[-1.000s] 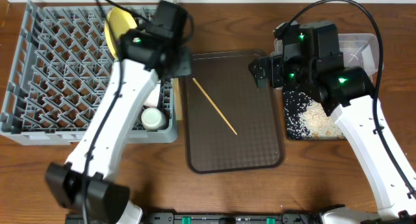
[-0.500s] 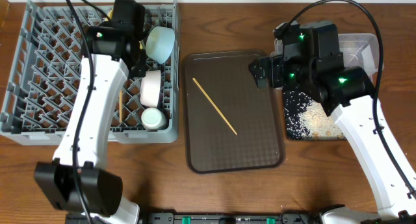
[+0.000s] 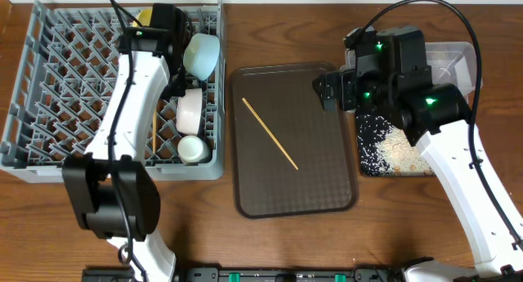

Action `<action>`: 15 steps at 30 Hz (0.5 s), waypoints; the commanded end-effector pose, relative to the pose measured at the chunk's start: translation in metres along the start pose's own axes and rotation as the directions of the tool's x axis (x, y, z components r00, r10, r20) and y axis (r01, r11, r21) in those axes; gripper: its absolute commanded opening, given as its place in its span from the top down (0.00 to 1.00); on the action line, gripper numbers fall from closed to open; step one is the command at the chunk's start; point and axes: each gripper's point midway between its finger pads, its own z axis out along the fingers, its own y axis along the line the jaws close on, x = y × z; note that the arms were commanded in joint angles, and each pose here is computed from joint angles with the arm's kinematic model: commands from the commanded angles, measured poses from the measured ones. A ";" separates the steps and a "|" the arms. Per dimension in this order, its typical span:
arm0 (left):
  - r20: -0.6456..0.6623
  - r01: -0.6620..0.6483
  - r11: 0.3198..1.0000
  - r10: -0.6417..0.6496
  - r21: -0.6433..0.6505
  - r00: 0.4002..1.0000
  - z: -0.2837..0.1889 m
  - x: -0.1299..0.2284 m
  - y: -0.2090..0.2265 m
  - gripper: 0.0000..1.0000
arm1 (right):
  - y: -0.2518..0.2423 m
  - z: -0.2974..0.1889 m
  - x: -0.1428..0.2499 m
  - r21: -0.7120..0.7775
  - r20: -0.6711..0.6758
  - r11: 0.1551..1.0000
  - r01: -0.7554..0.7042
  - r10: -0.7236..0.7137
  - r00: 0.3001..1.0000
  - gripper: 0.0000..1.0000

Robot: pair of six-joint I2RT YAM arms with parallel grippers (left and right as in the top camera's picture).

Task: Sort waste into correct bins and load items into the dishwasher
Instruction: 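Lower the chopstick into the rack beside the bowls and release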

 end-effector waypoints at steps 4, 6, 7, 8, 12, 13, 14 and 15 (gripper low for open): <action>-0.060 -0.040 0.999 0.039 -0.012 0.997 0.022 0.005 -0.006 0.92 | 0.002 0.000 -0.003 -0.004 0.004 1.000 -0.007 0.007 1.000 0.01; -0.064 -0.042 0.999 0.041 -0.012 0.997 0.024 0.006 -0.007 0.91 | 0.002 0.000 -0.003 -0.004 0.004 1.000 -0.007 0.007 1.000 0.01; -0.065 -0.042 0.999 0.041 -0.012 0.997 0.024 0.006 -0.007 0.88 | 0.002 0.000 -0.003 -0.004 0.004 1.000 -0.007 0.007 1.000 0.01; -0.064 -0.042 0.999 0.041 -0.012 0.997 0.024 0.006 -0.007 0.83 | 0.002 0.000 -0.003 -0.004 0.004 1.000 -0.007 0.007 1.000 0.01; -0.063 -0.041 0.999 0.040 -0.012 0.997 0.024 0.005 -0.007 0.60 | 0.002 0.000 -0.003 -0.004 0.004 1.000 -0.007 0.007 1.000 0.01; -0.063 -0.041 0.999 0.040 -0.012 0.997 0.024 0.005 -0.007 0.59 | 0.002 0.000 -0.003 -0.004 0.004 1.000 -0.007 0.007 1.000 0.01; -0.065 -0.041 0.999 0.040 -0.012 0.997 0.024 0.006 -0.007 0.59 | 0.002 0.000 -0.003 -0.004 0.004 1.000 -0.007 0.007 1.000 0.01; -0.066 -0.041 0.999 0.040 -0.012 0.997 0.024 0.006 -0.007 0.58 | 0.002 0.000 -0.003 -0.004 0.004 1.000 -0.007 0.007 1.000 0.01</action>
